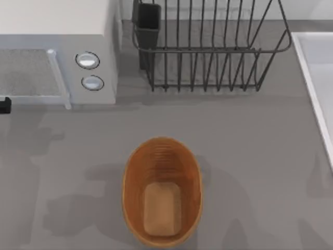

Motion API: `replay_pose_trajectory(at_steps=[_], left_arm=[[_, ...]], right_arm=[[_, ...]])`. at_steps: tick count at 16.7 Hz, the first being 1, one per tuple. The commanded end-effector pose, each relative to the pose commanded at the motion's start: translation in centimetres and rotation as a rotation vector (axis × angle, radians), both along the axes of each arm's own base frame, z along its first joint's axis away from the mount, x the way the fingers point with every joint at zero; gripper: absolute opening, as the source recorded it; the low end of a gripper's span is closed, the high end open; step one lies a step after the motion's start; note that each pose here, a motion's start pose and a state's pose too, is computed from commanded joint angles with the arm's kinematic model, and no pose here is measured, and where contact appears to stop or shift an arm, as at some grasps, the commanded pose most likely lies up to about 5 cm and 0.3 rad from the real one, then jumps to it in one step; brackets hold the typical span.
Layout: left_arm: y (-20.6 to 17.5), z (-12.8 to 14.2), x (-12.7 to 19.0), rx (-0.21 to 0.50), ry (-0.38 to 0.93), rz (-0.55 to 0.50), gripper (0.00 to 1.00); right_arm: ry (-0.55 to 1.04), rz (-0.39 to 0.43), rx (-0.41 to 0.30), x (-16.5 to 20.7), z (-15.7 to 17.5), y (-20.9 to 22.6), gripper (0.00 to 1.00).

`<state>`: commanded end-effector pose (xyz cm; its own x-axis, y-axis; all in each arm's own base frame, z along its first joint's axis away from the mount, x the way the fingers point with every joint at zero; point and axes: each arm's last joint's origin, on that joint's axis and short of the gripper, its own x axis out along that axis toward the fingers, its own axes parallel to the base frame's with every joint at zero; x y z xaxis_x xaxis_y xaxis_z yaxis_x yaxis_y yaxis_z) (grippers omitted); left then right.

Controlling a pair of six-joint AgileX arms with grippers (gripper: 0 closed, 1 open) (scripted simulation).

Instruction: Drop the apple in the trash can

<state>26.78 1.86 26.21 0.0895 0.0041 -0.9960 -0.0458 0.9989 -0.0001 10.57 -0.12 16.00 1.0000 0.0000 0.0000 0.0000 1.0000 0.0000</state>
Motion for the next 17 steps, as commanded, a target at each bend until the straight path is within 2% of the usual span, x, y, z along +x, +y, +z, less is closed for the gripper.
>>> replay_pose_trajectory(at_steps=[5, 8, 11, 14, 17], left_arm=[[0.0, 0.0, 0.0, 0.001, 0.002, -0.003, 0.0], [-1.7, 0.1, 0.9, 0.011, 0.01, -0.125, 0.0], [-6.3, 0.2, 1.9, 0.034, 0.021, -0.404, 0.0], [-13.4, 0.1, 1.7, 0.065, 0.031, -0.794, 0.0], [-21.1, 0.0, -0.8, 0.097, 0.03, -1.207, 0.0]], right_arm=[[0.0, 0.0, 0.0, 0.0, 0.0, 0.0, 1.0], [0.0, 0.0, 0.0, 0.0, 0.0, 0.0, 1.0], [0.0, 0.0, 0.0, 0.0, 0.0, 0.0, 1.0], [0.0, 0.0, 0.0, 0.0, 0.0, 0.0, 1.0], [0.0, 0.0, 0.0, 0.0, 0.0, 0.0, 1.0]])
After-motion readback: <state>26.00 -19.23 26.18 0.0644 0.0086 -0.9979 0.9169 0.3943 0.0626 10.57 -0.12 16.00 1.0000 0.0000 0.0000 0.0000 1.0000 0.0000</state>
